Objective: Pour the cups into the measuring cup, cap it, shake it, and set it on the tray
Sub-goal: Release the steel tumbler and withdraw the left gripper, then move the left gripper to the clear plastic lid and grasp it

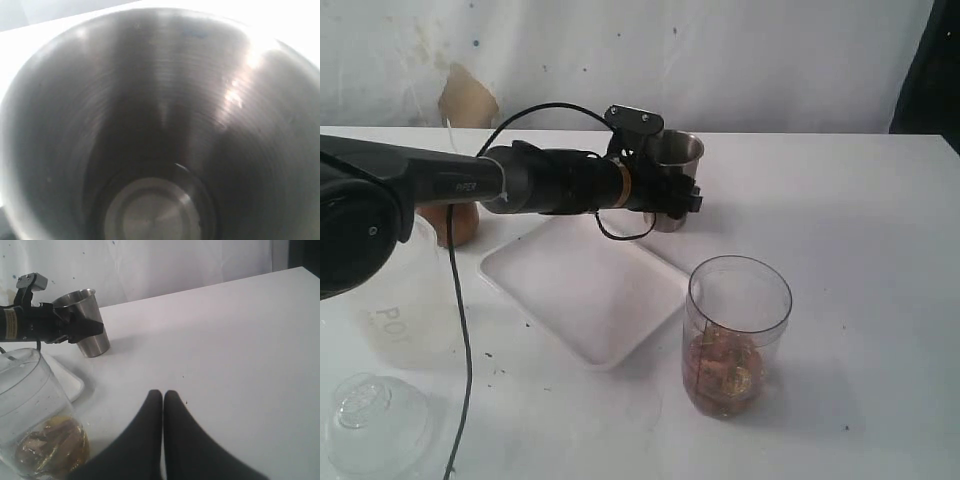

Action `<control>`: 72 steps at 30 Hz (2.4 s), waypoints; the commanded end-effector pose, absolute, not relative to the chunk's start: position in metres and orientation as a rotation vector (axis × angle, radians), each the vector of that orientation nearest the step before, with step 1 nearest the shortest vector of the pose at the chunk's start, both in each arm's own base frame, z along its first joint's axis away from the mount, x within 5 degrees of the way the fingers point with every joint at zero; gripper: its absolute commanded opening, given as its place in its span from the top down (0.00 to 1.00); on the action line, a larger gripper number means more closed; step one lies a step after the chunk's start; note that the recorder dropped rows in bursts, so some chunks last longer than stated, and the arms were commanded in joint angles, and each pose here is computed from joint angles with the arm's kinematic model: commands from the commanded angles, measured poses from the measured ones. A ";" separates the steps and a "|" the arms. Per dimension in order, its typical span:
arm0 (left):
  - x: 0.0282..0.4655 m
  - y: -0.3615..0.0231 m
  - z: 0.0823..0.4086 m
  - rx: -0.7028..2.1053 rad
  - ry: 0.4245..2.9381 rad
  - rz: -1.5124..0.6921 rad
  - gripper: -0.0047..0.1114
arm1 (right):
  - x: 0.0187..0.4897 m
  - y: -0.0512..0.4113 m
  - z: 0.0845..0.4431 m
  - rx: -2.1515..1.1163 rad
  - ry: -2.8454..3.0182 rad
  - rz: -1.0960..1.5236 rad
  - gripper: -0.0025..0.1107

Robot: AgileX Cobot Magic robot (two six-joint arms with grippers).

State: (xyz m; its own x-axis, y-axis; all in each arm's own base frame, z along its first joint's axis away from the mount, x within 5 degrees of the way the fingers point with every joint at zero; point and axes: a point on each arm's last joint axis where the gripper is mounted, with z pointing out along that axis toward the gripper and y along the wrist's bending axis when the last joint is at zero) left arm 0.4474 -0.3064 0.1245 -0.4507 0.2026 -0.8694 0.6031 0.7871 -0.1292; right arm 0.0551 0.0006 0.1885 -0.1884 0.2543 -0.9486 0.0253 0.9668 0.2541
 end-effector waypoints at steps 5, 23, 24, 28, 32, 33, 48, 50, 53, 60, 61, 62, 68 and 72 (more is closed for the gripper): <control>0.436 -0.297 0.159 0.542 2.019 -0.539 0.13 | 0.055 0.001 0.190 0.197 1.736 0.209 0.98; 0.352 -0.242 0.248 0.533 1.987 -0.544 0.53 | 0.055 0.001 0.189 0.198 1.739 0.208 0.98; 0.345 -0.236 0.259 0.522 1.974 -0.532 0.65 | 0.055 0.001 0.189 0.198 1.739 0.208 0.98; 0.308 -0.205 0.301 0.464 1.911 -0.490 0.96 | 0.055 0.001 0.189 0.198 1.739 0.208 0.98; 0.289 -0.173 0.324 0.331 1.910 -0.327 0.96 | 0.055 0.001 0.189 0.198 1.739 0.208 0.98; 0.285 -0.164 0.329 0.292 1.922 -0.257 0.96 | 0.055 0.001 0.189 0.198 1.739 0.208 0.98; 0.228 -0.113 0.335 0.715 2.733 -0.093 0.96 | 0.055 0.001 0.189 0.198 1.740 0.208 0.98; 0.215 -0.107 0.329 0.704 2.755 -0.091 0.94 | 0.055 0.001 0.189 0.198 1.740 0.208 0.98; 0.198 -0.097 0.311 0.675 2.817 -0.067 0.73 | 0.055 0.001 0.189 0.198 1.740 0.208 0.98; 0.182 -0.089 0.250 0.669 2.924 -0.037 0.31 | 0.055 0.001 0.190 0.198 1.738 0.208 0.98; 0.182 -0.090 0.246 0.653 2.912 -0.043 0.31 | 0.055 0.001 0.190 0.198 1.738 0.208 0.98; 0.183 -0.090 0.242 0.649 2.895 -0.045 0.31 | 0.055 0.001 0.190 0.198 1.738 0.208 0.98; 0.187 -0.084 0.228 0.590 2.814 0.026 0.31 | 0.055 0.001 0.189 0.198 1.740 0.208 0.98; 0.191 -0.083 0.227 0.548 2.783 0.060 0.31 | 0.055 0.001 0.189 0.207 1.739 0.215 0.98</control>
